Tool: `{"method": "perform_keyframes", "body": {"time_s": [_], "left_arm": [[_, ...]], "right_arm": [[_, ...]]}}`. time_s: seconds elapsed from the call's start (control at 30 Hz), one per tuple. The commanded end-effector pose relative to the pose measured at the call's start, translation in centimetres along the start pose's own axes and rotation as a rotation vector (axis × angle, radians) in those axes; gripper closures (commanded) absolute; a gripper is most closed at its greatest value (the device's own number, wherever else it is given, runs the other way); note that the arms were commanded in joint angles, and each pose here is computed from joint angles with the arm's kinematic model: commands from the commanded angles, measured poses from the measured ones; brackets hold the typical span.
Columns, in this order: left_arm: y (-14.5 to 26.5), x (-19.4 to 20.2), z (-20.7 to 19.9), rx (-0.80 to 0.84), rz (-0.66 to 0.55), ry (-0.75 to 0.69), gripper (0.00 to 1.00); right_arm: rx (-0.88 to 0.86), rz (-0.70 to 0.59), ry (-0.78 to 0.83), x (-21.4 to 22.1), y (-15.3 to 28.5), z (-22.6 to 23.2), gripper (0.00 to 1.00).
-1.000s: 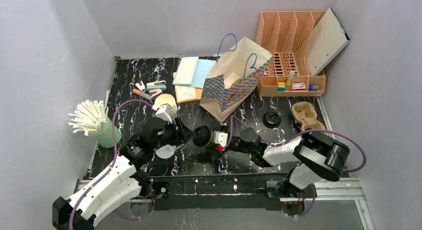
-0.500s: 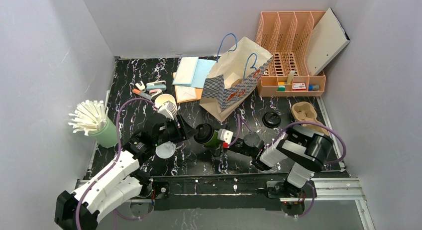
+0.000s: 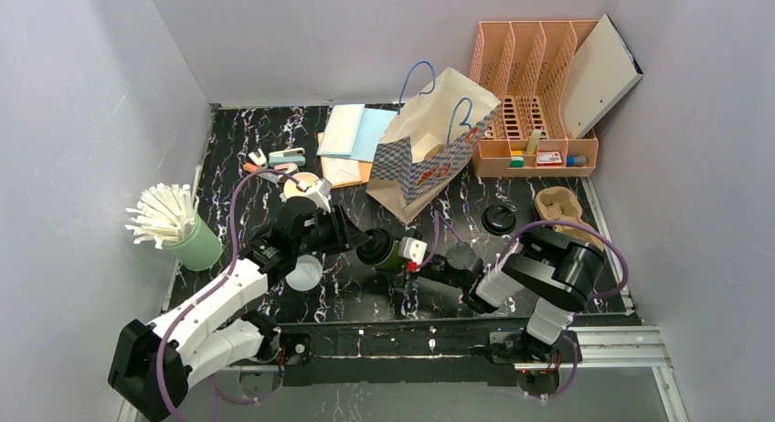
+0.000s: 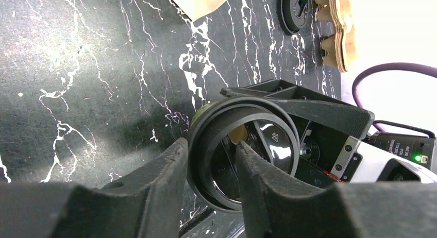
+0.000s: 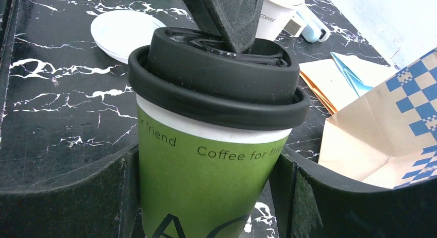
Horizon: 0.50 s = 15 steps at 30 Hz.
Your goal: Pack the takeout coffee
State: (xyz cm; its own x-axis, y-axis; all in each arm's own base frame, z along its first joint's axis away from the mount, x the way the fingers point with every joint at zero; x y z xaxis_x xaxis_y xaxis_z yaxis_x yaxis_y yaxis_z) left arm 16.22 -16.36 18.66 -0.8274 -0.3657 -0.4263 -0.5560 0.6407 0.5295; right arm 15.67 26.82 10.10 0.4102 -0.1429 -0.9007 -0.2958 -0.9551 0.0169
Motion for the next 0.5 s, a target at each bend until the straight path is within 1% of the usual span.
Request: {"method": "perform_keyframes", "body": {"time_s": [0.0, 0.13, 0.33, 0.47], "left_arm": [[0.04, -0.70, -0.86, 0.026, 0.009, -0.042, 0.67], [-0.03, -1.00, -1.07, 0.013, 0.021, -0.065, 0.77], [-0.46, -1.12, -0.95, -0.020, 0.071, -0.106, 0.79], [-0.37, -1.35, -1.18, -0.032, 0.092, -0.141, 0.81]], "right_arm": [[0.074, -0.165, 0.042, -2.80, -0.79, -1.52, 0.19], [0.070, -0.152, 0.037, -2.46, -0.85, -1.39, 0.17], [0.060, -0.146, 0.025, -2.11, -1.32, -1.15, 0.15], [0.062, -0.139, 0.024, -2.00, -1.57, -1.09, 0.07]]}}
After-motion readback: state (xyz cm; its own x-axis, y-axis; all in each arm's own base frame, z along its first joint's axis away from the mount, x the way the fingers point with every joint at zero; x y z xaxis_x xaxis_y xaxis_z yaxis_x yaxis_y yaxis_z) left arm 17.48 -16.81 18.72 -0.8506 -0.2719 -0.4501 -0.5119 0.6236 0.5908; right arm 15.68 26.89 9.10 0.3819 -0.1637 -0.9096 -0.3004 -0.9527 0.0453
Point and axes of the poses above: each gripper's point midway between its finger pads, its own y axis back along the fingers, its own z axis along the line the jaws close on, x = y × z, the point moved 9 cm from there along y, back along the fingers, and after that the axes turned 7 degrees about y, right-handed, at the moved point
